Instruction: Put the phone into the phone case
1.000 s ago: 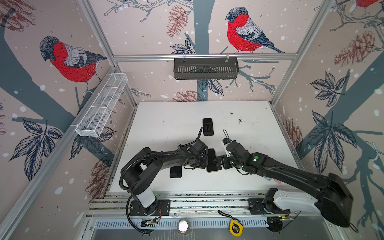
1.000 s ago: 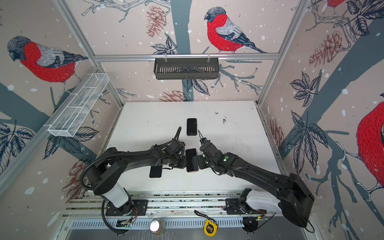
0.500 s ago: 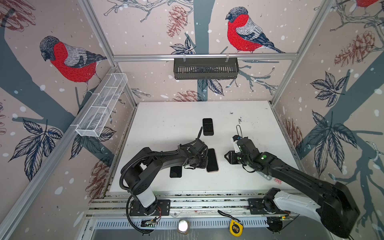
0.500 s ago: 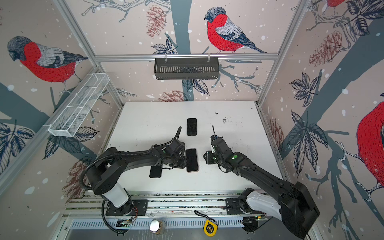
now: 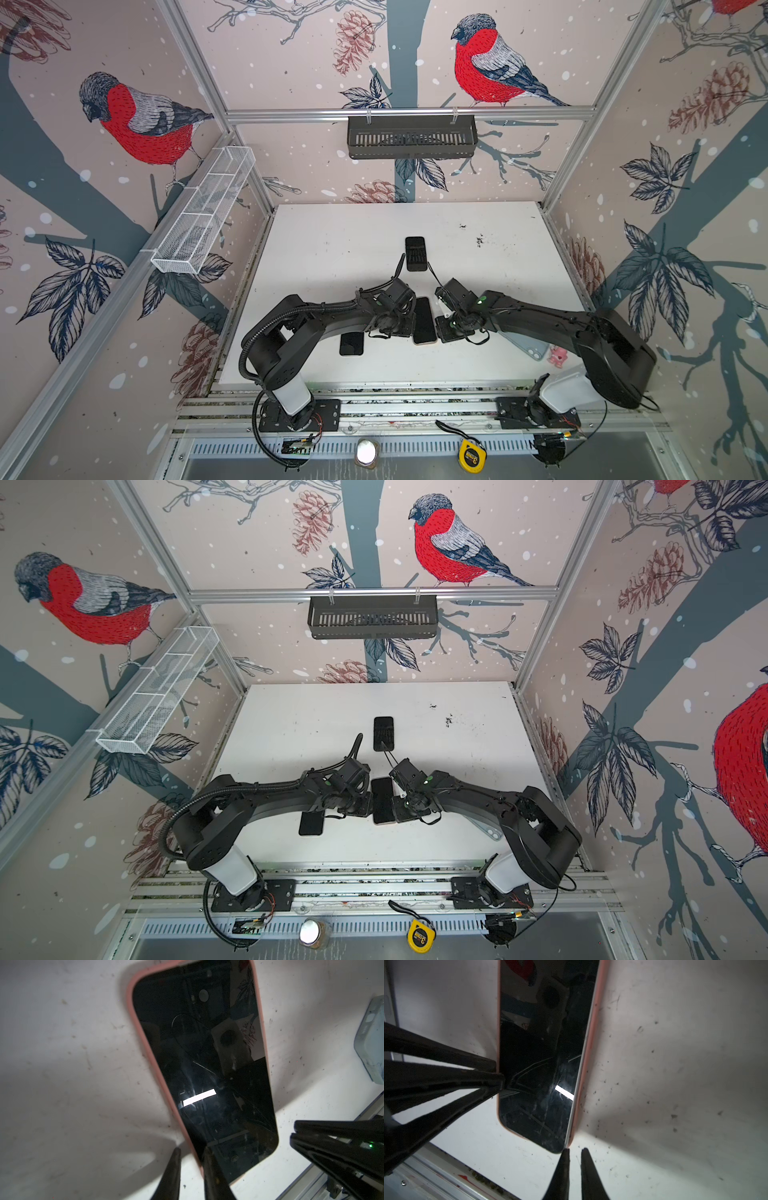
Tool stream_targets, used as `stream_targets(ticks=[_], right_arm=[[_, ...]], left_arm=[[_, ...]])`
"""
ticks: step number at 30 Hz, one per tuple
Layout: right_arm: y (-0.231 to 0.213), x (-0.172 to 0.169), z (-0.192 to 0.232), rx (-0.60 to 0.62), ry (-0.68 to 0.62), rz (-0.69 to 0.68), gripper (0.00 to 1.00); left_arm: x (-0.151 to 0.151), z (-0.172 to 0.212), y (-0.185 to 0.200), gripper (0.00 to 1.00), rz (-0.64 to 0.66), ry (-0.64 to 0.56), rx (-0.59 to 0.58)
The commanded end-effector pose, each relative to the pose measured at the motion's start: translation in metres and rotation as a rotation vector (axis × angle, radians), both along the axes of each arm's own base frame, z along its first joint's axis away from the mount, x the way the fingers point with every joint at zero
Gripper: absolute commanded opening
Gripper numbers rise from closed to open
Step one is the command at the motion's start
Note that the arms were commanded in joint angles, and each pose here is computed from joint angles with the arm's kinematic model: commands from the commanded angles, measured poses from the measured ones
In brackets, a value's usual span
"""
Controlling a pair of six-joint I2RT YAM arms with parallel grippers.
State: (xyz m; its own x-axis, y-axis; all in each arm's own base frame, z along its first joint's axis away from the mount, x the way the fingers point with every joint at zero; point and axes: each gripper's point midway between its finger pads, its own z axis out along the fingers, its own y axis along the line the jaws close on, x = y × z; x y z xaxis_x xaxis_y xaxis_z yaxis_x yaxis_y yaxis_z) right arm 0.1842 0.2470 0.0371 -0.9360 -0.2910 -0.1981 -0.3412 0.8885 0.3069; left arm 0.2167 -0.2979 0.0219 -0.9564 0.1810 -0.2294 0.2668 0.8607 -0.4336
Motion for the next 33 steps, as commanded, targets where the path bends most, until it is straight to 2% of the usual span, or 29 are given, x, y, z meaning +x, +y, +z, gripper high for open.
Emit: stream_targets(ticks=[1, 12, 25, 33], right_arm=[[0.002, 0.002, 0.0, -0.01, -0.009, -0.013, 0.12], [0.008, 0.002, -0.001, -0.003, -0.007, -0.012, 0.12], [0.001, -0.001, -0.014, -0.076, 0.003, -0.007, 0.06], [-0.001, -0.005, -0.025, -0.151, 0.008, 0.018, 0.05]], left_arm=[[-0.008, -0.01, 0.017, 0.22, 0.004, 0.031, 0.08], [-0.007, -0.01, 0.017, 0.22, 0.001, 0.029, 0.078], [-0.008, -0.01, 0.019, 0.21, 0.0, 0.029, 0.081], [-0.008, -0.011, 0.021, 0.21, 0.004, 0.029, 0.083]])
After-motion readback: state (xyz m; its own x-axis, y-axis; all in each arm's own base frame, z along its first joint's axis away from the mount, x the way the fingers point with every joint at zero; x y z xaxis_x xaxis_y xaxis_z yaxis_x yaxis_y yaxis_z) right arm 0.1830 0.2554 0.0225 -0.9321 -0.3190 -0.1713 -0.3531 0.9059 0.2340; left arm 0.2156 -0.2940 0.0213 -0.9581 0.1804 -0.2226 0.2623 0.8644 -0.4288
